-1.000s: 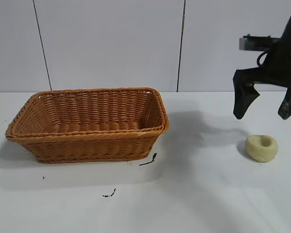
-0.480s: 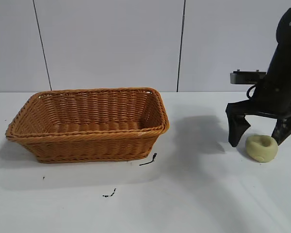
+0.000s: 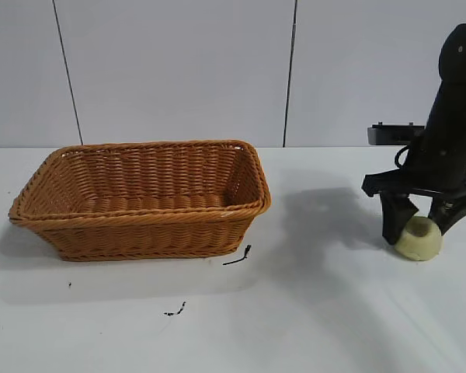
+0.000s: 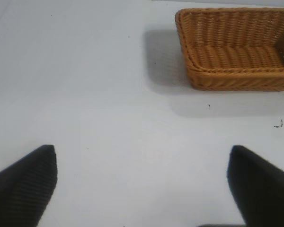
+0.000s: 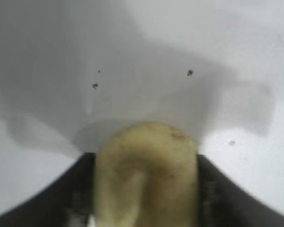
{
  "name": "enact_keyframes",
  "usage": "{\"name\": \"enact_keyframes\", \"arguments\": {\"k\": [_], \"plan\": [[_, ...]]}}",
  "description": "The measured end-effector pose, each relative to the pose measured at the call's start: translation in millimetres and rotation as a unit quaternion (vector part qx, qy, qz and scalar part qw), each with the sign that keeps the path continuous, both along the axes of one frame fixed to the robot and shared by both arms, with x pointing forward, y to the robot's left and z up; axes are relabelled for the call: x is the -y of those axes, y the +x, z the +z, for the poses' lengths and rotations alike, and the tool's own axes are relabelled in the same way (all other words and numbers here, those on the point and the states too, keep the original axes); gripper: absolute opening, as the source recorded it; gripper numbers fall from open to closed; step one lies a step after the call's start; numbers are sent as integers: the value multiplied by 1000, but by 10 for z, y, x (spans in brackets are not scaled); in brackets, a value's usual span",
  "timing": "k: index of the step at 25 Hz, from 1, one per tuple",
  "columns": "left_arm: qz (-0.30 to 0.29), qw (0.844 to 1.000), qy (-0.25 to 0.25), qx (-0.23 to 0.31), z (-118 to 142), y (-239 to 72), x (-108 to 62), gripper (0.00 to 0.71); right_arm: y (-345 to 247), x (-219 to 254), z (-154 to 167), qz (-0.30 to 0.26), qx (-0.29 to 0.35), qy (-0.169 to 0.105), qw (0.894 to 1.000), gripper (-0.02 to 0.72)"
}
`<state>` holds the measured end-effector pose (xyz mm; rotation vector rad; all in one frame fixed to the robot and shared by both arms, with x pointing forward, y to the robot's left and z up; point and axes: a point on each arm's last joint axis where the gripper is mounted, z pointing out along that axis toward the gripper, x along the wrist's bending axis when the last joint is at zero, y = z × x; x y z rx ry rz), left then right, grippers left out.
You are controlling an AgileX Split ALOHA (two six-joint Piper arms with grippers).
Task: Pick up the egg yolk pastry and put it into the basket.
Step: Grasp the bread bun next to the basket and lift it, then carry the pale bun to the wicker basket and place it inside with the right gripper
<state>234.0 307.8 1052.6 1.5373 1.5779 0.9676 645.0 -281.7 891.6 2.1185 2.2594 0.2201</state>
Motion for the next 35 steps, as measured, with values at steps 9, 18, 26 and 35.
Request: {"name": "enact_keyframes", "arguments": {"k": [9, 18, 26, 35], "plan": [[0, 1000, 0, 0, 0, 0, 0, 696, 92, -15, 1198, 9, 92, 7, 996, 82], [0, 1000, 0, 0, 0, 0, 0, 696, 217, -329, 1893, 44, 142, 37, 988, 82], [0, 1000, 0, 0, 0, 0, 0, 696, 460, -1356, 1856, 129, 159, 63, 977, 82], [0, 1000, 0, 0, 0, 0, 0, 696, 238, -2525, 1436, 235, 152, 79, 957, 82]]}}
